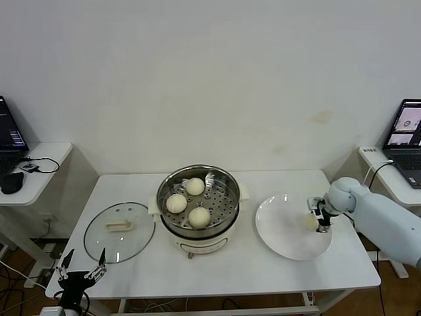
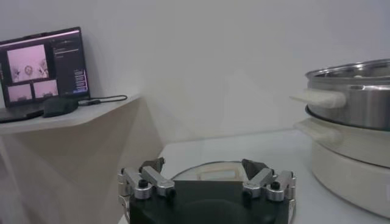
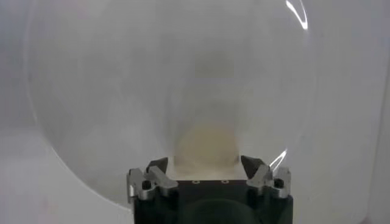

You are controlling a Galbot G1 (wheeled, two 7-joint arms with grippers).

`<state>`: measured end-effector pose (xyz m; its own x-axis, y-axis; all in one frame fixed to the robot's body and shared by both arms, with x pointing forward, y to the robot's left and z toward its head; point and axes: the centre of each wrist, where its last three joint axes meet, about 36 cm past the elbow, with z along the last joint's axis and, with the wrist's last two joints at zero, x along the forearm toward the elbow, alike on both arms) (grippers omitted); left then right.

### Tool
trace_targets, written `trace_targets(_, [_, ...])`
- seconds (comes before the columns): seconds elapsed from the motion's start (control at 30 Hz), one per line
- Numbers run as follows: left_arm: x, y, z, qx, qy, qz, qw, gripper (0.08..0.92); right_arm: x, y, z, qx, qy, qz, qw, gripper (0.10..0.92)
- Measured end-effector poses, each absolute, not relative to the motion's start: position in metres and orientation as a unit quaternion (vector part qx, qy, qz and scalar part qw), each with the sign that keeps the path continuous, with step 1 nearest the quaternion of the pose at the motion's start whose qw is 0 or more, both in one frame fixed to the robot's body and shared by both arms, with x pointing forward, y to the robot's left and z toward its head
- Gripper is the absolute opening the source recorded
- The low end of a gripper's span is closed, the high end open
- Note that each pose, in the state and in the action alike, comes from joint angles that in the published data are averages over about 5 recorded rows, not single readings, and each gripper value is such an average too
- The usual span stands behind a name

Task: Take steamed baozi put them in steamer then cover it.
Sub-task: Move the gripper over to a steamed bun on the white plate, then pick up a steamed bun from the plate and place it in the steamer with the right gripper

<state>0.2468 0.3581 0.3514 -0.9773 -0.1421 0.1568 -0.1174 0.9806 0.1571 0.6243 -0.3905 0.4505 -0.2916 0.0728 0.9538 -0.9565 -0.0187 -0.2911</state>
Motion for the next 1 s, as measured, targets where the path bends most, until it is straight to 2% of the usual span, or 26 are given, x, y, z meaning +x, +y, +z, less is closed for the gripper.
trace_targets(0.27, [0.246,0.358,0.351,0.067,-0.992,-0.074,0.084,0.823,0.626,-0.390,0.455,0.405,-0.551,0.585,0.435,0.610])
trace_targets(0.6, [0.246,0.359,0.354,0.067,-0.992,-0.075,0.081,0.823,0.628,-0.390,0.474,0.404,-0.556,0.587,0.428,0.579])
trace_targets(0.77, [0.248,0.358,0.354,0.065,-0.992,-0.074,0.080,0.823,0.632,-0.385,0.502,0.403,-0.562,0.591,0.416,0.584])
trace_targets(1.0, [0.252,0.359,0.357,0.061,-0.992,-0.077,0.077,0.823,0.645,-0.356,0.565,0.404,-0.583,0.598,0.372,0.592])
